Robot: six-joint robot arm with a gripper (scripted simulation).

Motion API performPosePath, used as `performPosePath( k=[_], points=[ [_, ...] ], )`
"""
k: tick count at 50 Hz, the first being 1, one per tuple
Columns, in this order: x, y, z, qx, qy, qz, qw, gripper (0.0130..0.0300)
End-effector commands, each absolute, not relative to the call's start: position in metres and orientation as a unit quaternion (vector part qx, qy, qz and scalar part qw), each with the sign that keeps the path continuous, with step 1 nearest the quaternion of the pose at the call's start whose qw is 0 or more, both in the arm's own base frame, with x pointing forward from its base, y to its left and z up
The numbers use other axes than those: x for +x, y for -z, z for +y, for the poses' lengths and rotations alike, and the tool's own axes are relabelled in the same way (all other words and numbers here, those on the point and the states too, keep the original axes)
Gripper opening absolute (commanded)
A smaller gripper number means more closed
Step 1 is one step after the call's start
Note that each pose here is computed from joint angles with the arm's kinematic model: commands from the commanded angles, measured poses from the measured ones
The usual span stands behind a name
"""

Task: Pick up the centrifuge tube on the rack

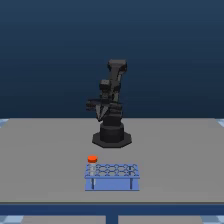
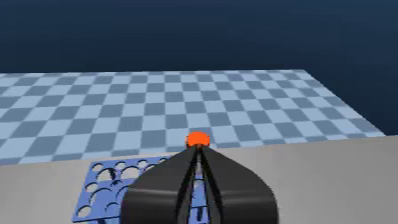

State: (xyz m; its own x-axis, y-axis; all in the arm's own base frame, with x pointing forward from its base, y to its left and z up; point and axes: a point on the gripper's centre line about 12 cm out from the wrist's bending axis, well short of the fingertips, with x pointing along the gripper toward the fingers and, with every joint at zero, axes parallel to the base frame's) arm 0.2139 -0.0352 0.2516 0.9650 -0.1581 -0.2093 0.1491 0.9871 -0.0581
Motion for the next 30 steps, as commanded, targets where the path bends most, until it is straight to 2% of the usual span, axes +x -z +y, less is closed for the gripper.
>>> performPosePath(
  k=[1, 30],
  points=[
    [0.2139, -0.2516, -0.0352, -0.0209, 0.077, 0.107, 0.991, 0.03],
    [0.2143, -0.2515, -0.0353, -0.0209, 0.077, 0.108, 0.991, 0.03]
  ],
)
